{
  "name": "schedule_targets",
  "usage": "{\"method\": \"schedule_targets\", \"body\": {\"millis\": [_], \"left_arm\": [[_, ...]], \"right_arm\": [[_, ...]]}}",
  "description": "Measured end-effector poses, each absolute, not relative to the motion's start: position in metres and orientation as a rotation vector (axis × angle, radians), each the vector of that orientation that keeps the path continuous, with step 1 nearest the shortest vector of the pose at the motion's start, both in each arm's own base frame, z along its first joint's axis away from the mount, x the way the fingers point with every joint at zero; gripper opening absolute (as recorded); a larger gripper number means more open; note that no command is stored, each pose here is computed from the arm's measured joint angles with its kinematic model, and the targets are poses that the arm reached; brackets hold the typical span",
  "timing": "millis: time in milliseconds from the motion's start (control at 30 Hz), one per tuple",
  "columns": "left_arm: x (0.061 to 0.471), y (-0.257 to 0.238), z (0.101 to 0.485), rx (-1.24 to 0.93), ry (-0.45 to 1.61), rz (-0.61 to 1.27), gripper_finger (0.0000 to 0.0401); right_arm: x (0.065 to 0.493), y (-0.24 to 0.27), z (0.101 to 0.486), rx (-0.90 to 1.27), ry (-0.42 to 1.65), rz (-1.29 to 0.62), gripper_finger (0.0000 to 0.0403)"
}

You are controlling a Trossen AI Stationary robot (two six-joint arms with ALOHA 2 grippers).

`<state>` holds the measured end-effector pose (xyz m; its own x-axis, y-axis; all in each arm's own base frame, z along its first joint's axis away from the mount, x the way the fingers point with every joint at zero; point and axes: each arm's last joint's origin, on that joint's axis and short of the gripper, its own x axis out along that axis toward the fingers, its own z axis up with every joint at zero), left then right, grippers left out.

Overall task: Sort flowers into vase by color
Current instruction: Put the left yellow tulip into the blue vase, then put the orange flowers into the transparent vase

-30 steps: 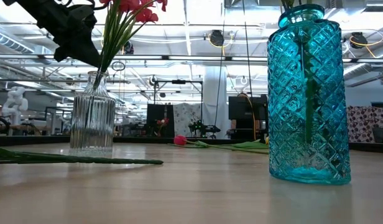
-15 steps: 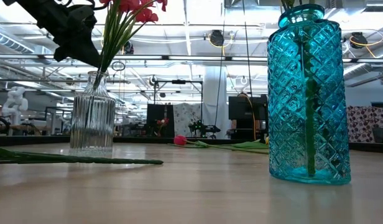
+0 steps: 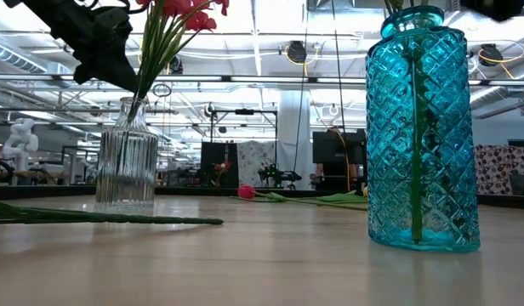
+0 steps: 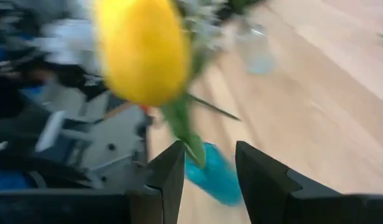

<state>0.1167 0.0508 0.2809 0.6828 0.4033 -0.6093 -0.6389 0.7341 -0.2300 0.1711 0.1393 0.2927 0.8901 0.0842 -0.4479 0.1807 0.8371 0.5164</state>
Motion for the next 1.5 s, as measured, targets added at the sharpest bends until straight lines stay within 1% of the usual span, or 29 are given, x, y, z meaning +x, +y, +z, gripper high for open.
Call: {"method": "schedule_targets", "body": {"millis": [100,233,367,533,633,700,967,1133,1300,1500], "left_arm": [[0.117,0.051,0.281,-0.452,0.562,0.607,0.0074],[0.117,0.051,0.281,-0.452,0.562,0.607,0.0074],[0.116,0.051,0.281,-0.446,0.559,0.623,0.0074],[0.116,0.053,0.281,-0.424,0.549,0.679,0.0074],[0.115,0.053,0.282,-0.439,0.535,0.714,0.0074],[0.115,0.054,0.282,-0.459,0.526,0.73,0.0074],[0.114,0.055,0.282,-0.433,0.523,0.772,0.0074],[0.114,0.055,0.281,-0.42,0.532,0.771,0.0074],[0.114,0.055,0.281,-0.423,0.536,0.765,0.0074],[0.108,0.052,0.274,-0.457,0.633,0.776,0.0074]], "right_arm": [[0.171,0.127,0.282,0.619,0.555,-0.182,0.0134],[0.166,0.108,0.269,0.732,0.647,-0.414,0.0123],[0.158,0.09,0.259,0.84,0.692,-0.661,0.0095],[0.157,0.075,0.256,0.916,0.666,-0.825,0.0046],[0.162,0.067,0.255,0.941,0.639,-0.874,0.0012],[0.167,0.062,0.255,0.945,0.625,-0.893,0.0004],[0.188,0.041,0.253,0.971,0.552,-0.948,0.0002],[0.199,0.029,0.252,0.993,0.508,-0.976,0.0001],[0.213,0.017,0.249,0.972,0.484,-0.979,0.0001],[0.228,0.003,0.243,0.974,0.495,-0.964,0.0001]]}}
